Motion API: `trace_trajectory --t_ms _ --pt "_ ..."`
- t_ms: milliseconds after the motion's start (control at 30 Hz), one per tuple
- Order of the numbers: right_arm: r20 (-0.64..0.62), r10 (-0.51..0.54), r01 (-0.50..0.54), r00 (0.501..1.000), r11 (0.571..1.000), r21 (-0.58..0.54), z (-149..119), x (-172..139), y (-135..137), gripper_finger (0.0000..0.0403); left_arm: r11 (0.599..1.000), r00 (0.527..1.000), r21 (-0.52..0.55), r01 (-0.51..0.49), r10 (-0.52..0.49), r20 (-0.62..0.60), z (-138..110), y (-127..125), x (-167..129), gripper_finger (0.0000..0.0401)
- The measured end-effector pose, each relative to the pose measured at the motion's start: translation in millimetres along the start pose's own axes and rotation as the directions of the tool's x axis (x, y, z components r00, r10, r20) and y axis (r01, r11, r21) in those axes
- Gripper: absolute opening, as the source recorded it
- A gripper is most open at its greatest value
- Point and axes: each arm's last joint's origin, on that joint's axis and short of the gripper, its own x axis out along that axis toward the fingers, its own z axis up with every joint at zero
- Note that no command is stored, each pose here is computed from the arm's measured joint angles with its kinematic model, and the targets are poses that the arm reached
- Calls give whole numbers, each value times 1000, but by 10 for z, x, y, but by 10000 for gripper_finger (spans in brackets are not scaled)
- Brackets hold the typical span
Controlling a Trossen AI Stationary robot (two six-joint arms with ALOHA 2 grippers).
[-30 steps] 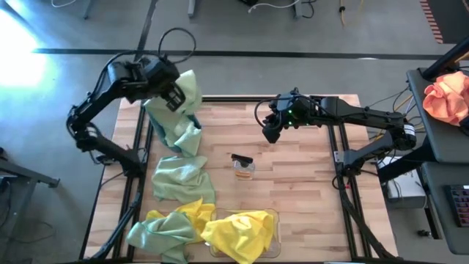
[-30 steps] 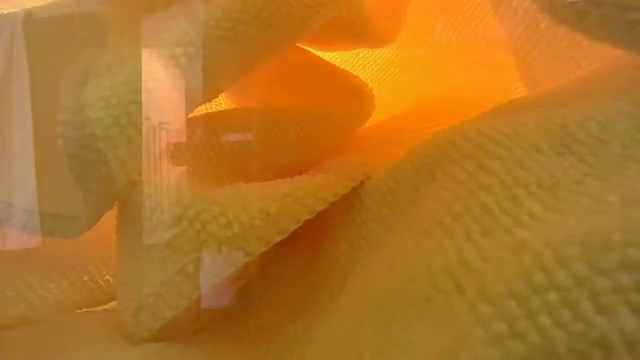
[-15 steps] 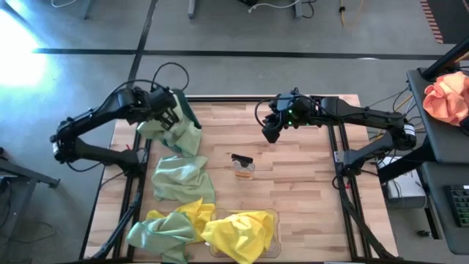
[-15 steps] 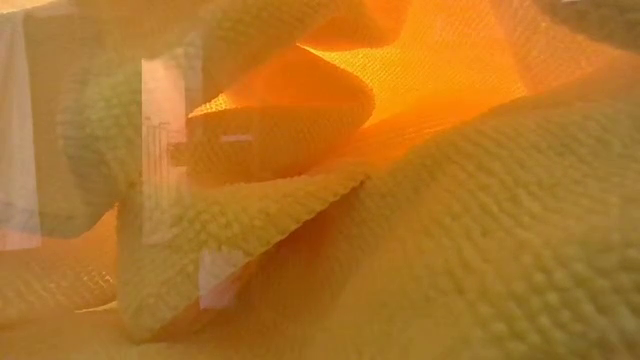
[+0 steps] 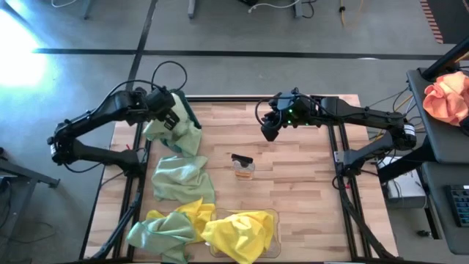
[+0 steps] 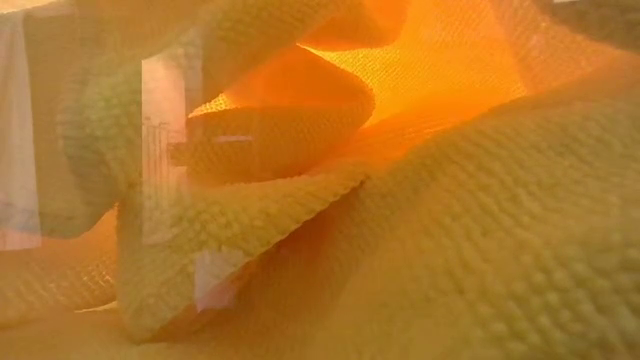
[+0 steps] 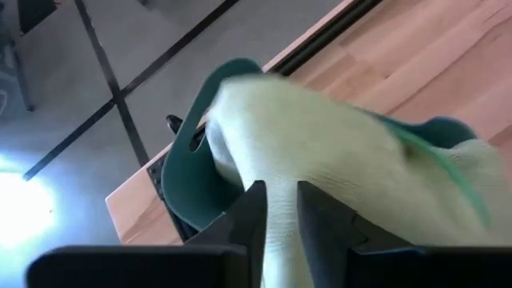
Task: Sort microfiber towel by color & place in baskets
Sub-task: Put the green towel into the green bin
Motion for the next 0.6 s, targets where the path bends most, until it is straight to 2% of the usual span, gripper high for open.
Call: trace_trajectory --t_ms 167,333,433,600 --pt "0 0 0 1000 1000 1 0 0 0 82 1000 1000 -6 8 -8 11 29 42 -82 92" --pt "0 0 0 1000 1000 0 0 0 0 82 1000 1000 -8 21 -21 2 26 46 -95 109" --pt "-1 0 0 1000 1000 -1 -2 1 0 82 992 991 -19 122 -123 -55 -12 -4 -54 111" --pt "-8 -3 3 1000 1000 -11 -19 18 -5 82 950 936 -40 310 -312 -162 -101 -132 -10 112"
